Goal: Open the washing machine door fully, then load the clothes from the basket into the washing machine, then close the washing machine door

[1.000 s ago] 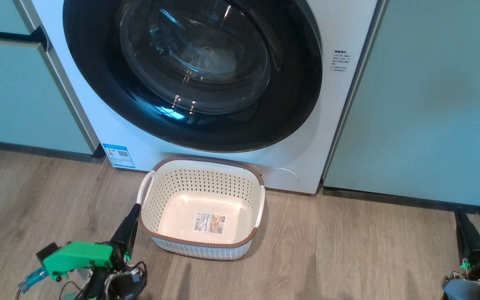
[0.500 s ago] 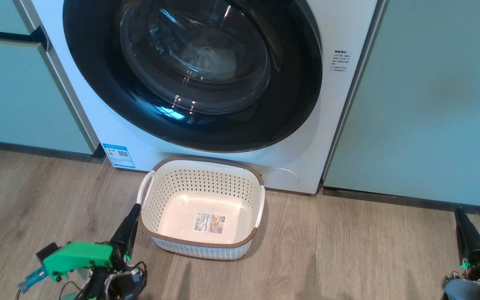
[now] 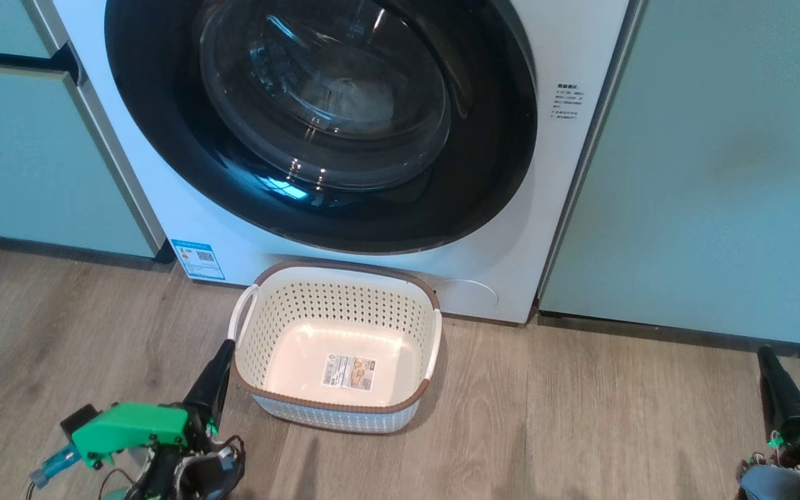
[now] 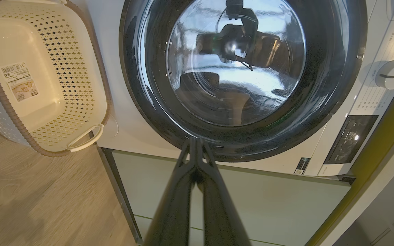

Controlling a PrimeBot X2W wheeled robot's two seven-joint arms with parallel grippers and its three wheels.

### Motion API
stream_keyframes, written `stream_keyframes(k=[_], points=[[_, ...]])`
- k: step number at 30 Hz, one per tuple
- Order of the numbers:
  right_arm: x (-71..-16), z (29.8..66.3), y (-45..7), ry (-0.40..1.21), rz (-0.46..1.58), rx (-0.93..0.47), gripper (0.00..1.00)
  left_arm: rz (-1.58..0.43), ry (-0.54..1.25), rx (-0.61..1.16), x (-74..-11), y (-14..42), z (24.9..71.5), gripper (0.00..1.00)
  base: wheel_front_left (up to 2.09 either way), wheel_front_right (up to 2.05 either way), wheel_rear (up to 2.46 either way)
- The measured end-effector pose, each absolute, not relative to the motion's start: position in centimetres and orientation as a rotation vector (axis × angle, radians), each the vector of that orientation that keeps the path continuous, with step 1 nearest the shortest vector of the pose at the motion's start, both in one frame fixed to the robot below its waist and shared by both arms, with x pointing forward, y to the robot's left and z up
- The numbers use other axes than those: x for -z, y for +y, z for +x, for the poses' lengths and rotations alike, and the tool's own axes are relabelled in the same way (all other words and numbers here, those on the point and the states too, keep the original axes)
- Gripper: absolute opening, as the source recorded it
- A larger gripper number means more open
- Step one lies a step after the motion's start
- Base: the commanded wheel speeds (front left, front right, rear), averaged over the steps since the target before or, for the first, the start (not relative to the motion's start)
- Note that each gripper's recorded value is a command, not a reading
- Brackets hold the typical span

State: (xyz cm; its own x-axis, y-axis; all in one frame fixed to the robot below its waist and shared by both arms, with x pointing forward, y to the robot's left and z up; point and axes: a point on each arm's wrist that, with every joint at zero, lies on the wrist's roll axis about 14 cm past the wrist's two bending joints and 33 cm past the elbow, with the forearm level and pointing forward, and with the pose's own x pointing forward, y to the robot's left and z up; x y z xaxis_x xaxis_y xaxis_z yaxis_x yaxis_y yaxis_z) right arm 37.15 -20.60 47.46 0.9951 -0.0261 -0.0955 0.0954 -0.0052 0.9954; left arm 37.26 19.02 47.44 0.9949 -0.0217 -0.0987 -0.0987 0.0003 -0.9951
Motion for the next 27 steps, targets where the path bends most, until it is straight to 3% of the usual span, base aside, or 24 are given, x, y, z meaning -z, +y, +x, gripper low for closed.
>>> stream_keyframes(k=[27], points=[[-47.46,37.15,-20.6,0.054,1.573,0.096,0.0,-1.57,0.095,-0.06,-47.44,19.02,37.26,0.0,0.0,0.0,0.0]])
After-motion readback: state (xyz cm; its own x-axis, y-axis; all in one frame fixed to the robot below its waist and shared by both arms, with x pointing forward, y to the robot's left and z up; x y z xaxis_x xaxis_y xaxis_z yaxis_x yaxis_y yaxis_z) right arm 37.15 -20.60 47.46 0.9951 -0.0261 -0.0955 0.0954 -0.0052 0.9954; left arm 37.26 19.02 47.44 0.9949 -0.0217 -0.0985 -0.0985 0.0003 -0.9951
